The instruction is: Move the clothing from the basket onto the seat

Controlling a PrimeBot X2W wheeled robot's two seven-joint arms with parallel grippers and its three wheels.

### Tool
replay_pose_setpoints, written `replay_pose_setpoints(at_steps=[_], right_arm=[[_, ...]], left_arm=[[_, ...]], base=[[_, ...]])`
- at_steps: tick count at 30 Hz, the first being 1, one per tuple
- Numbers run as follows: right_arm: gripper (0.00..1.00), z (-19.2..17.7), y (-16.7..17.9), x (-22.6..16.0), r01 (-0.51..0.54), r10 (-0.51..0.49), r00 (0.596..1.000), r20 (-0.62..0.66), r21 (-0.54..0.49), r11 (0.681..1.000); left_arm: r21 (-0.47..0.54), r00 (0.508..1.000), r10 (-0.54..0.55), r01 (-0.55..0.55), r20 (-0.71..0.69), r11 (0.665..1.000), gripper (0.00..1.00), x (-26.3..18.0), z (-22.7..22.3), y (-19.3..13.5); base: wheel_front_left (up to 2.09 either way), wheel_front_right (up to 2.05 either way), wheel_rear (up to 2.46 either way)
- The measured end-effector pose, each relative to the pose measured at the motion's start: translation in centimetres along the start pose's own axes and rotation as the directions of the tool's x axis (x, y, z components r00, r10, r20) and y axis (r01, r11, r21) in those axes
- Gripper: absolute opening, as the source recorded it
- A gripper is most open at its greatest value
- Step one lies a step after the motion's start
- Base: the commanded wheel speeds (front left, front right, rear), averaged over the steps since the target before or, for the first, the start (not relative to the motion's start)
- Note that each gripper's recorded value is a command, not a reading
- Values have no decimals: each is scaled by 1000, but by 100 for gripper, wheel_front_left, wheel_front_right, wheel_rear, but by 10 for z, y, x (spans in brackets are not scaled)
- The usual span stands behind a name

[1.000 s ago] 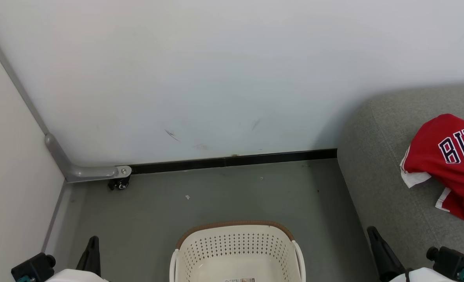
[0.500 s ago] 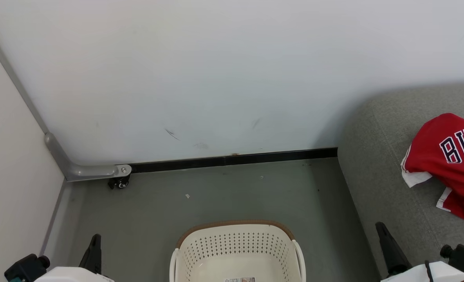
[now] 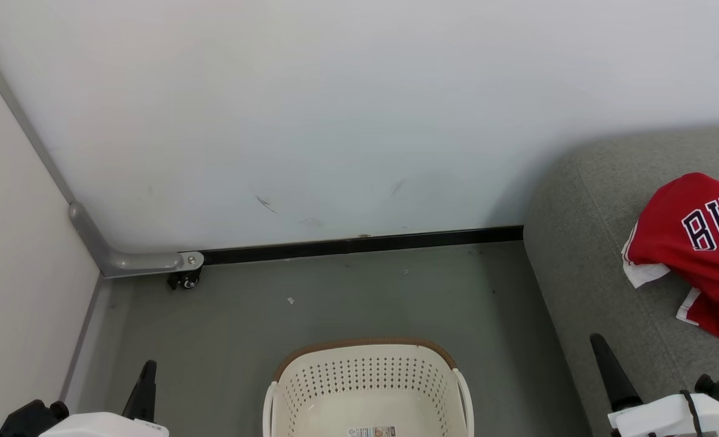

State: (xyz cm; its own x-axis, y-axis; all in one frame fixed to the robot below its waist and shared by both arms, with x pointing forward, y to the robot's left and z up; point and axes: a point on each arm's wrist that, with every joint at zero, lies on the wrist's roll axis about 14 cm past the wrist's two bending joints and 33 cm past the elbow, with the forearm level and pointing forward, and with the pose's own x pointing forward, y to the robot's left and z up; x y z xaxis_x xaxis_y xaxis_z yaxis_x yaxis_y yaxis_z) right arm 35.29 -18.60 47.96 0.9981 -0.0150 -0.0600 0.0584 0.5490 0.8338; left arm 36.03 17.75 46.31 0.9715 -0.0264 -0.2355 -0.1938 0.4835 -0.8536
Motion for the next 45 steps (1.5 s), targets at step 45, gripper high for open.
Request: replay_pose_setpoints(at_steps=[45], right_arm=[[0,16,-5,22,11,-19,1000,8,560,828]], left_arm=[[-483,989,-128,146,70,864,0,10,16,-12]], base=[[0,0,0]])
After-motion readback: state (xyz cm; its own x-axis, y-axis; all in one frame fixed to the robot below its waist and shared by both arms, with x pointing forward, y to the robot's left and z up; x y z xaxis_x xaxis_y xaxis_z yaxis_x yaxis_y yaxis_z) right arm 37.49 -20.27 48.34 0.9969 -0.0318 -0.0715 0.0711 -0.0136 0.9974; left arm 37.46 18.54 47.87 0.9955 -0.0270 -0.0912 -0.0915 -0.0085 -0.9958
